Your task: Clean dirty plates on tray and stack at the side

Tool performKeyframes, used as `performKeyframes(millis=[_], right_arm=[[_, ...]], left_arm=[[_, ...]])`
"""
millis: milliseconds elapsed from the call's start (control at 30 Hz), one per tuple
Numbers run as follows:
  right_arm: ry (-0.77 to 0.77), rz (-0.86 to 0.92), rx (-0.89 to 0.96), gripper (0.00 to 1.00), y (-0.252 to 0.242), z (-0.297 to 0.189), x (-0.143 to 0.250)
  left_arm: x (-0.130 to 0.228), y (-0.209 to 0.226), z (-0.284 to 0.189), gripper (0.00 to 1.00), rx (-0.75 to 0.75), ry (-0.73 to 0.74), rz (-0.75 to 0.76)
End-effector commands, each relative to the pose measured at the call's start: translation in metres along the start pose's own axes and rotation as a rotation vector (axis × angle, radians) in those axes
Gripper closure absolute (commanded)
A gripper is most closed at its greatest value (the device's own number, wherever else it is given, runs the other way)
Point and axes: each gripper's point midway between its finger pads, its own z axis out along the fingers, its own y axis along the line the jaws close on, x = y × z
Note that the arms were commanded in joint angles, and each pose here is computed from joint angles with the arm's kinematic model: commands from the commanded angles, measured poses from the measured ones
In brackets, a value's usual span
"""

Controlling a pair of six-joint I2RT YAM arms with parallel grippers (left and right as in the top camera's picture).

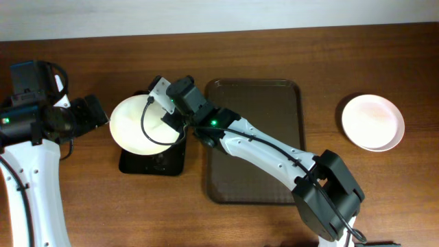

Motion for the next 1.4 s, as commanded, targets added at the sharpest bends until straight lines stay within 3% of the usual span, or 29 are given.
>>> performKeyframes(millis=[0,133,300,633,733,833,933,1033,1233,1367], right_arm=[[-0.071,-0.097,0.041,0.96,-0.008,-0.006,-0.023],[-0.167,-0.152,0.104,0.96,-0.021,-0.026,-0.055],[-0.240,-0.390,0.203,0.96,-0.024,-0.052,-0.089],[-0.254,-0.393,0.210,0.96,-0.027,-0.066,-0.097],[-0.167,-0.235,0.153,0.96,-0.023,-0.058,-0.071],[0.049,0.344,0.152,0.96,-0.044,-0.055,-0.004],[0.236,0.791,0.158,0.96,-0.089,-0.073,0.062],[0.311,1.076,0.032,0.96,-0.148,-0.107,0.115],[0.344,1.598,0.449,0.96,-0.302,-0.255,0.295],[0.445,1.794,0.739,0.96,-0.312,-0.347,0.386]], left_arm=[[-0.002,0.002,-0.004,0.00,0.001,-0.015,0.000],[-0.002,0.002,-0.004,0.00,0.001,-0.015,0.000],[-0.002,0.002,-0.004,0.00,0.001,-0.015,0.000],[-0.002,0.002,-0.004,0.00,0.001,-0.015,0.000],[-0.002,0.002,-0.004,0.00,0.001,-0.015,0.000],[-0.002,0.002,-0.004,0.00,0.001,-0.015,0.000],[-0.002,0.002,-0.004,0.00,0.001,-0.015,0.000],[-0.002,0.002,-0.004,0.00,0.001,-0.015,0.000],[-0.002,0.002,-0.004,0.00,0.001,-0.015,0.000],[-0.002,0.002,-0.004,0.00,0.001,-0.015,0.000]])
